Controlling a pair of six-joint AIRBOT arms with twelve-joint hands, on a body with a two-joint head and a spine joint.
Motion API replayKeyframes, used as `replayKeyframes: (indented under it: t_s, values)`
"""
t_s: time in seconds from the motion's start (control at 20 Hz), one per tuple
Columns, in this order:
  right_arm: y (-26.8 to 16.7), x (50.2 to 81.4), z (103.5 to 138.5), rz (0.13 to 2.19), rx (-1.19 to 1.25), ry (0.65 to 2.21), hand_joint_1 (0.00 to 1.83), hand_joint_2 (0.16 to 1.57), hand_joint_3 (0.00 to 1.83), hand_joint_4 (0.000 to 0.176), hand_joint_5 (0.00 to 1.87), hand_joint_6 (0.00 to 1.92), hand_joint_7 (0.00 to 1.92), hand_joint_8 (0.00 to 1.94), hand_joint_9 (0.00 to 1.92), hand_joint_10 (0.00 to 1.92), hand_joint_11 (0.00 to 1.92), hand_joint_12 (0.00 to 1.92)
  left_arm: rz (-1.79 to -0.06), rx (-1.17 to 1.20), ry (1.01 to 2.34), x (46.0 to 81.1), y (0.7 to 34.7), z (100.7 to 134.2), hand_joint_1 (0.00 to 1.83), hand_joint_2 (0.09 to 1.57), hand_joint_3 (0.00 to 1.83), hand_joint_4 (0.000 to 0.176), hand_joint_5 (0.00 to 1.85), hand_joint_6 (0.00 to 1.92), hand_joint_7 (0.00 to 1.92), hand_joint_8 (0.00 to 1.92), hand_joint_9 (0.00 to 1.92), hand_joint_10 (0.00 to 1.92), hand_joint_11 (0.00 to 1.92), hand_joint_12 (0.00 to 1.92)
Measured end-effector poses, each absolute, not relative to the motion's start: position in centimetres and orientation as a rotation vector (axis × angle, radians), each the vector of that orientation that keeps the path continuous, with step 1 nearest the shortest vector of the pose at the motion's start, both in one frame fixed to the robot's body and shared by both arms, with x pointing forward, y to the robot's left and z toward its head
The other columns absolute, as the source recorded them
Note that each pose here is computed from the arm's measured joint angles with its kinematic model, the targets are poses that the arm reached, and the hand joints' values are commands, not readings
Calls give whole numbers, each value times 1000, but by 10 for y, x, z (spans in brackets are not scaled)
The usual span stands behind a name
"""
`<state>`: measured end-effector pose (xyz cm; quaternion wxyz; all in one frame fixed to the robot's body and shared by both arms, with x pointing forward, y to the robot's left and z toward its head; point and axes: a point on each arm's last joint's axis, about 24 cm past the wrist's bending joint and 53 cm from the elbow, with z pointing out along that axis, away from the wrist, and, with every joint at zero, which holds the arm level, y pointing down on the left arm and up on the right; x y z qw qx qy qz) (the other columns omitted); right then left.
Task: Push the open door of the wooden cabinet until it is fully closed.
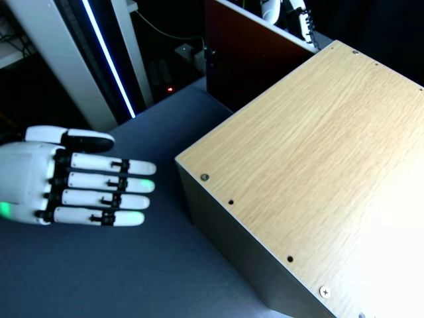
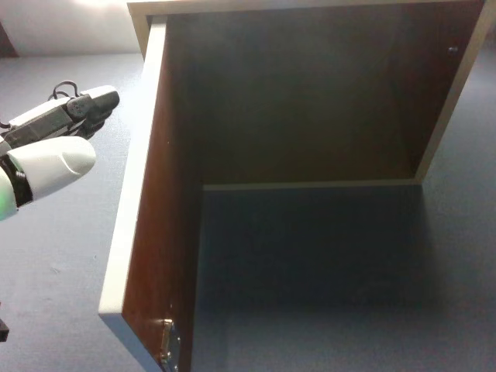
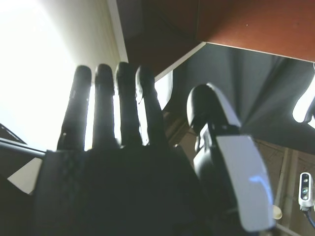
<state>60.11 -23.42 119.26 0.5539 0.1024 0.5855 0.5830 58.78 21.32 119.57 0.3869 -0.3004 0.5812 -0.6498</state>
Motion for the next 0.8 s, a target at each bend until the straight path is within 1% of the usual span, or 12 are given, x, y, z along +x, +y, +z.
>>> replayKeyframes:
  t_s: [0.15,0.25,0.3,0.35,0.4,0.45,0.5,0.55,0.6,0.7,0.75,0.8]
  values:
    - [-234,601,1192,1377,243,1384,334,1402,1,0,363,1,360,2,337,8,9,773,-1654,-764,1481,588,213,1196,0,1398,5,0,88,4,99,4,89,4,64,45]
    - [-234,601,1192,1376,243,1386,343,1406,1,0,360,0,360,1,333,4,0,757,-1657,-750,1490,587,211,1196,0,1402,6,2,91,4,104,5,87,2,61,41]
    - [-234,601,1192,1376,243,1385,333,1406,1,0,354,0,356,0,328,1,0,729,-1660,-730,1500,586,208,1196,0,1406,7,9,90,3,104,4,90,3,72,46]
    - [-234,601,1192,1377,243,1385,333,1407,1,0,361,3,364,3,349,9,30,736,-1664,-720,1507,585,206,1197,0,1416,10,8,97,5,118,9,114,11,96,54]
    - [-234,601,1192,1378,244,1385,324,1399,0,0,369,1,372,1,363,4,72,682,-1666,-713,1517,585,204,1196,0,1414,7,21,93,3,120,8,123,14,97,54]
    - [-234,601,1191,1378,247,1386,311,1402,2,0,370,0,371,0,364,1,87,662,-1672,-703,1520,584,201,1197,0,1420,9,22,90,1,119,7,124,13,95,51]
    - [-233,601,1191,1379,245,1386,325,1402,1,0,360,0,358,0,354,0,78,653,-1677,-691,1526,583,199,1198,0,1432,14,11,92,2,118,5,118,9,81,45]
    - [-233,601,1191,1380,245,1387,325,1399,0,0,362,1,359,1,357,2,80,653,-1684,-675,1534,581,196,1198,0,1449,18,12,110,8,129,9,135,14,97,49]
    - [-233,601,1191,1379,245,1386,327,1398,0,0,361,1,360,2,363,4,87,656,-1689,-659,1545,579,193,1198,0,1446,15,28,107,6,131,8,137,13,105,52]
    - [-234,601,1191,1379,246,1386,348,1412,3,0,360,0,359,1,369,4,101,653,-1698,-639,1555,578,188,1199,0,1456,5,15,140,5,172,5,179,8,148,57]
    - [-233,601,1191,1379,246,1386,347,1413,2,0,360,0,360,1,372,4,108,650,-1703,-626,1552,578,187,1202,0,1460,5,4,145,4,181,5,183,5,144,52]
    - [-233,601,1191,1380,246,1386,349,1409,1,0,359,0,362,0,375,1,127,611,-1704,-614,1554,578,186,1203,0,1462,5,11,139,1,176,2,180,3,138,48]
